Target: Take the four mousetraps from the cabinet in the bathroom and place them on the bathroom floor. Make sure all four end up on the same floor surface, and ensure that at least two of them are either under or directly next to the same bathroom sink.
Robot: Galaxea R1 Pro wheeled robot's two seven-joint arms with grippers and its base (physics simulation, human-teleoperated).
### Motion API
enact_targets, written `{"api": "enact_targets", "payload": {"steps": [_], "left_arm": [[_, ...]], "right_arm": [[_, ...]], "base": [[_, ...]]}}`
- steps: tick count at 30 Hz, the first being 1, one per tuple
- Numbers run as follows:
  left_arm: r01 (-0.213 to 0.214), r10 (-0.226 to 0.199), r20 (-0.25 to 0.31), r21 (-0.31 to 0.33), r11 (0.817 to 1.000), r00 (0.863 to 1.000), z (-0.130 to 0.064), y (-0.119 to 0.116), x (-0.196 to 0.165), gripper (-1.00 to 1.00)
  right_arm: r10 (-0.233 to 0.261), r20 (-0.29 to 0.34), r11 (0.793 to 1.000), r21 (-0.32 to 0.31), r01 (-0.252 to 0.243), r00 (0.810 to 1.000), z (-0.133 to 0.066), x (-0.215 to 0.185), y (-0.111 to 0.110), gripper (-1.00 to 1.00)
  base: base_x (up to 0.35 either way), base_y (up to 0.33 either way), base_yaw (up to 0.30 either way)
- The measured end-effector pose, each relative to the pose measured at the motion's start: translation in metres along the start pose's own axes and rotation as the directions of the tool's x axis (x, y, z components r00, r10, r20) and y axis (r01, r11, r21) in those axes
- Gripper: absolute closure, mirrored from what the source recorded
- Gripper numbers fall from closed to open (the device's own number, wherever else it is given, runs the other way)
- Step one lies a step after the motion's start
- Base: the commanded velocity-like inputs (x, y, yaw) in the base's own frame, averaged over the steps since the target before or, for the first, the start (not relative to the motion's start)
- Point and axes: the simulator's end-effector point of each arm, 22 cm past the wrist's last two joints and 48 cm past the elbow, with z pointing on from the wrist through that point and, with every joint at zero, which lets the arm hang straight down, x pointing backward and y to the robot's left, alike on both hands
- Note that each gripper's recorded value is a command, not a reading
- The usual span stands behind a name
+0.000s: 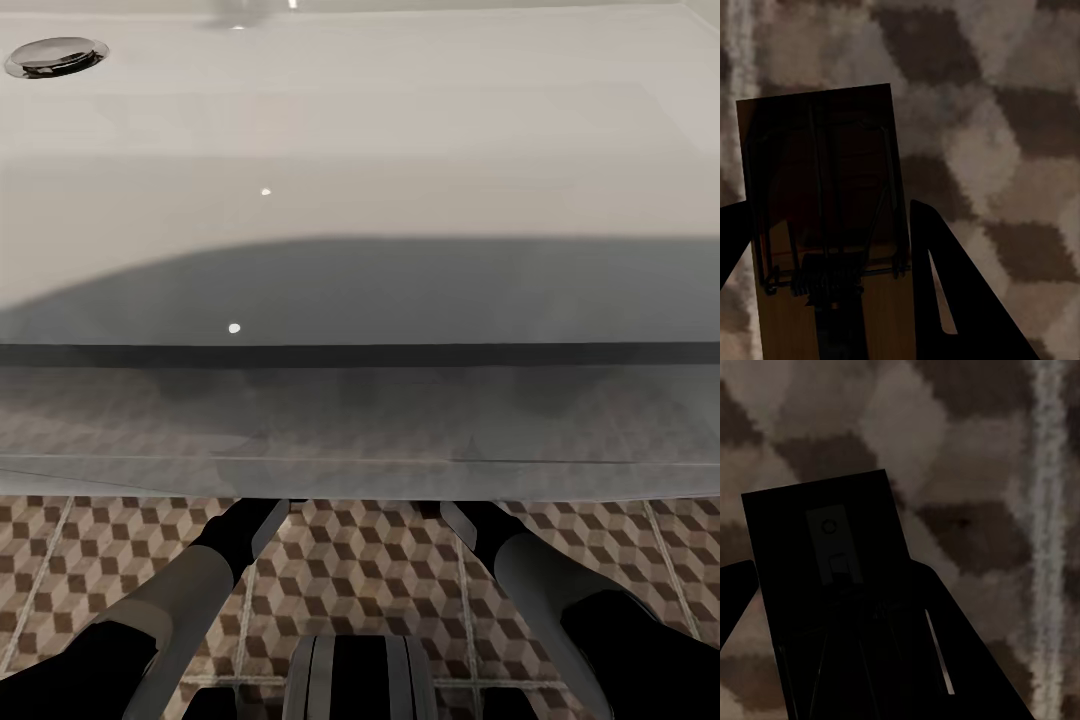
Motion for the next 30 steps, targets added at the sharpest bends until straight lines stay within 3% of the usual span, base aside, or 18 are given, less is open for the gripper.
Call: {"api": "enact_targets", "payload": {"steps": [30], "left_arm": [[0.000, 0.000, 0.000, -0.001, 1.000, 1.000, 0.0000, 0.0001, 0.0000, 1.00]], "right_arm": [[0.000, 0.000, 1.000, 0.001, 0.000, 1.000, 0.0000, 0.0001, -0.0003, 1.00]], "base": [[0.000, 0.000, 0.000]]}}
